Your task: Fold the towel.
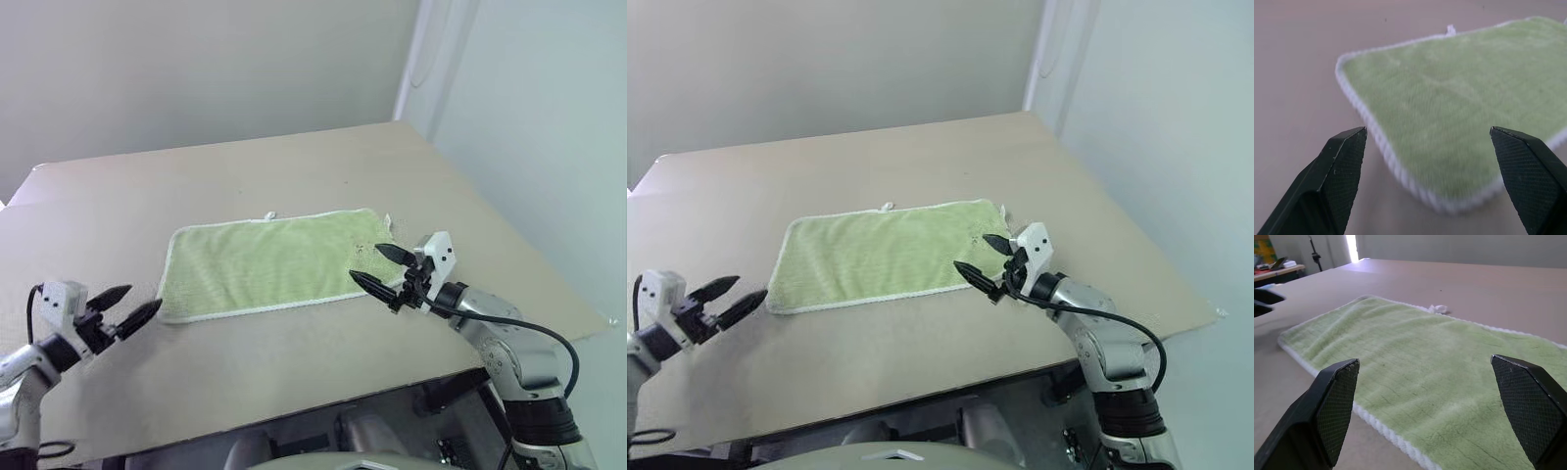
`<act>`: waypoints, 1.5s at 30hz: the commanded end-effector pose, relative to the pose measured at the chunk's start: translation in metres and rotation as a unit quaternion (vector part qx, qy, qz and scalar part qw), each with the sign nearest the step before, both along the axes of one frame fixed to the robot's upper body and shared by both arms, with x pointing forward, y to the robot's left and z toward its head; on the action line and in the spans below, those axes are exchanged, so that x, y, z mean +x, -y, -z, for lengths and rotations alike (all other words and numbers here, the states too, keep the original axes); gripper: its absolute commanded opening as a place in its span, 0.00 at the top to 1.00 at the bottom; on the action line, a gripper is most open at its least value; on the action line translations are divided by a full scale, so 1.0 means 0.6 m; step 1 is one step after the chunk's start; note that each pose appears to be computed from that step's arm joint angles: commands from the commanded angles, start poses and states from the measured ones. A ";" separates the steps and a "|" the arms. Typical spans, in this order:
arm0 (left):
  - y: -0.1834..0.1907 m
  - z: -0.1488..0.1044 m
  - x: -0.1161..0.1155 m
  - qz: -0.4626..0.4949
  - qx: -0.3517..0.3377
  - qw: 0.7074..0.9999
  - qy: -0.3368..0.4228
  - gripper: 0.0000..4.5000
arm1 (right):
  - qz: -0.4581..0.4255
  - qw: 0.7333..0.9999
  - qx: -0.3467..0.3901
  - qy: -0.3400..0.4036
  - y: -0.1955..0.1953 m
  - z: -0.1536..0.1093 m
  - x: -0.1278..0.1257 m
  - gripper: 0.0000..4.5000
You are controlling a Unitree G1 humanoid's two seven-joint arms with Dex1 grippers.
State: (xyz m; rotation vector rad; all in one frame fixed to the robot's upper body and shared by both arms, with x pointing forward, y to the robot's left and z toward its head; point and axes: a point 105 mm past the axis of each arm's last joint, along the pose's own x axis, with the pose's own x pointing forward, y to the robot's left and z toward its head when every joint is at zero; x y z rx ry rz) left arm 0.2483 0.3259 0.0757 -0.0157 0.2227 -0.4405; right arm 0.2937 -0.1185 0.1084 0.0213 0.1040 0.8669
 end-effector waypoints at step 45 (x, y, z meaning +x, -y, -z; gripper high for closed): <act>0.074 0.045 0.084 0.122 0.094 0.988 -0.031 0.06 | 0.122 0.975 -0.181 -0.048 0.095 0.059 0.048 0.00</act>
